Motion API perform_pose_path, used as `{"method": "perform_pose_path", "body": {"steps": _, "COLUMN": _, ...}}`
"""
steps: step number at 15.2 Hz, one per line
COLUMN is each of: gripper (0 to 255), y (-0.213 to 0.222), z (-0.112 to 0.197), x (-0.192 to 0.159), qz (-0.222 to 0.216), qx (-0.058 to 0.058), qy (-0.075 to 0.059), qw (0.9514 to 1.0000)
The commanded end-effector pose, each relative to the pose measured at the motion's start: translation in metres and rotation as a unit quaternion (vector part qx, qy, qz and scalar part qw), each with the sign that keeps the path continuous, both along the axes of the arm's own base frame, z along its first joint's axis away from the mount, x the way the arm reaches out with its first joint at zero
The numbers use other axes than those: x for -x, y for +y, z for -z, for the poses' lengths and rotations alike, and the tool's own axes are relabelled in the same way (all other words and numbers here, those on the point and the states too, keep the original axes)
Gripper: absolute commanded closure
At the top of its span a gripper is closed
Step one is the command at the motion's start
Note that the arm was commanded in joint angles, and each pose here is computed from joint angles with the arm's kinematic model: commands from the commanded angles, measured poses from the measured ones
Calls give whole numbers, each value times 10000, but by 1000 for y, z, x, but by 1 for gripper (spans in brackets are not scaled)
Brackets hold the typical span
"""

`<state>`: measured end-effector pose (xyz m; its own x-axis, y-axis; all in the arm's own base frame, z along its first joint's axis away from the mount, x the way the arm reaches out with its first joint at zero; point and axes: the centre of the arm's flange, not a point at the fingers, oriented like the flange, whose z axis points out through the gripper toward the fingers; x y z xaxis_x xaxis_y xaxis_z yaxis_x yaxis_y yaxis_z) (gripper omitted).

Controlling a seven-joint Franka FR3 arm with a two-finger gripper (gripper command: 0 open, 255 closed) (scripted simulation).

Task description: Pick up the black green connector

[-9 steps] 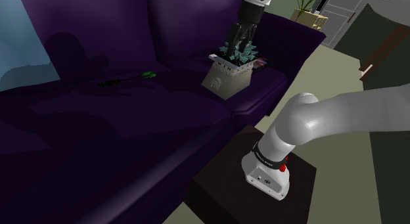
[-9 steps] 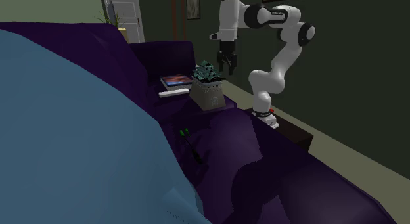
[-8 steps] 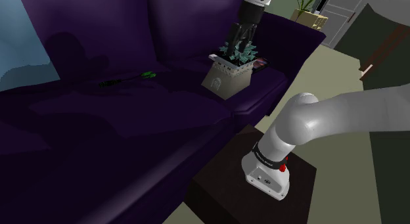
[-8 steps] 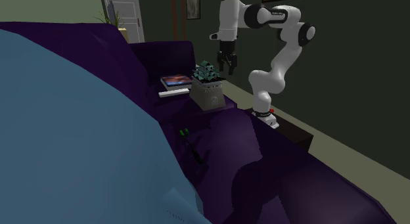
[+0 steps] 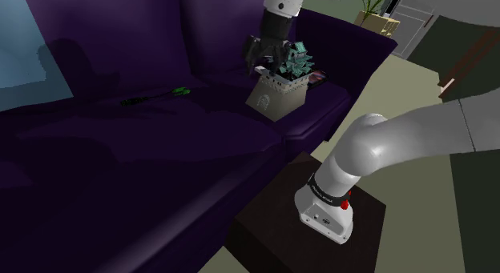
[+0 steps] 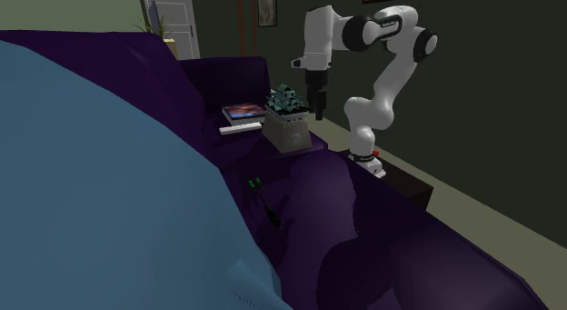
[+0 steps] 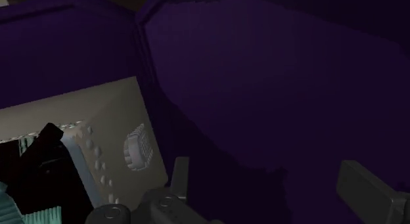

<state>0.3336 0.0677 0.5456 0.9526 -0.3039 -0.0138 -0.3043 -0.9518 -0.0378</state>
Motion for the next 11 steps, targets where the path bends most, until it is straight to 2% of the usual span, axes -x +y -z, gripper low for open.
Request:
{"method": "perform_pose_path", "body": {"steps": 1, "gripper": 0, "y": 19, "z": 11, "x": -14, "qz": 492, "qx": -47, "qy": 20, "qw": 9988}}
{"method": "perform_pose_path", "body": {"steps": 3, "gripper": 0, "y": 36, "z": 21, "x": -30, "qz": 939, "qx": -86, "qy": 40, "qw": 9955}}
{"method": "perform_pose_path", "body": {"steps": 6, "gripper": 0, "y": 59, "z": 36, "x": -56, "qz": 1606, "qx": -144, "qy": 69, "qw": 9869}}
{"method": "perform_pose_path", "body": {"steps": 8, "gripper": 0, "y": 73, "z": 46, "x": -76, "qz": 2046, "qx": -182, "qy": 88, "qw": 9786}}
{"method": "perform_pose_path", "body": {"steps": 11, "gripper": 0, "y": 90, "z": 60, "x": -107, "qz": 2699, "qx": -239, "qy": 116, "qw": 9625}}
